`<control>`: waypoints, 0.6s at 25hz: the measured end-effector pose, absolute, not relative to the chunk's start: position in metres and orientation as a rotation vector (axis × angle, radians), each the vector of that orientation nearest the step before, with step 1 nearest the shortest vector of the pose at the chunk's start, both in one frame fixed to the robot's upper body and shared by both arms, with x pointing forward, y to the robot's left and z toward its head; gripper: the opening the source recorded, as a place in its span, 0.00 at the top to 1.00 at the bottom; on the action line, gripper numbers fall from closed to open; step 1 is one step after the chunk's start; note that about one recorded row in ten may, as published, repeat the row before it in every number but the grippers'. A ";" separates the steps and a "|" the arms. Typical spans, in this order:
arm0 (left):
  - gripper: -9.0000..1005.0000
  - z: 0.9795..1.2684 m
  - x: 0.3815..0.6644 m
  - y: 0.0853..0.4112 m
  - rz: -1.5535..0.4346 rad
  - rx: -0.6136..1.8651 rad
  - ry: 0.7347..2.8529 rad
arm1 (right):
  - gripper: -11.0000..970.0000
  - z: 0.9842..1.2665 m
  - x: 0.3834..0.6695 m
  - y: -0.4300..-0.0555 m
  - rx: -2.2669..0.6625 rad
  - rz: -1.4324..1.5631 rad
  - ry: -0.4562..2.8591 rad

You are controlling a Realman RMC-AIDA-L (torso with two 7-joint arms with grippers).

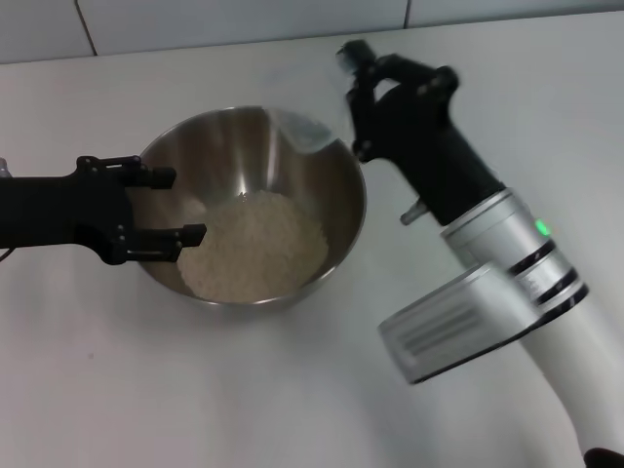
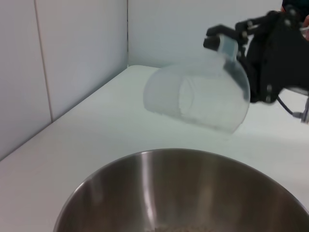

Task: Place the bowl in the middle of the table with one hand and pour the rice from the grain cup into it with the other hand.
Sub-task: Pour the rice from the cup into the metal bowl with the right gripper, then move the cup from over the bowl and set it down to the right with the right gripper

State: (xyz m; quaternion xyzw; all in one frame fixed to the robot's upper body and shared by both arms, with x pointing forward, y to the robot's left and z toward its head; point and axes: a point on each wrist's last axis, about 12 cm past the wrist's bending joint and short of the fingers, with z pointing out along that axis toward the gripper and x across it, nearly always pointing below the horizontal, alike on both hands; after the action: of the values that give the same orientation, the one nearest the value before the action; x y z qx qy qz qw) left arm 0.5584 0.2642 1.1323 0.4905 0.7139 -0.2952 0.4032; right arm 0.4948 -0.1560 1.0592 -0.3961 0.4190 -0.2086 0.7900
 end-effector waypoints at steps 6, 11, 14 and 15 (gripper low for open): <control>0.18 1.132 0.559 0.264 -0.743 1.243 1.807 | 0.86 1.057 0.514 -0.203 -0.419 -0.094 1.148; 0.18 1.132 0.559 0.264 -0.743 1.243 1.806 | 0.85 1.042 0.535 -0.238 -0.241 0.099 1.344; 0.18 1.132 0.559 0.264 -0.745 1.244 1.805 | 0.85 1.034 0.547 -0.240 -0.259 0.119 1.451; 0.18 1.132 0.559 0.264 -0.745 1.244 1.805 | 0.85 1.031 0.550 -0.239 -0.275 0.121 1.486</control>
State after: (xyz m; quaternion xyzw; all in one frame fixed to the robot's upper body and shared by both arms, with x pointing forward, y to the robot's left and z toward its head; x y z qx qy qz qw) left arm 0.5586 0.2635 1.1321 0.4922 0.7140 -0.2948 0.4013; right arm 0.5503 -0.2386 1.0311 -0.1245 0.6738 0.0549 0.7263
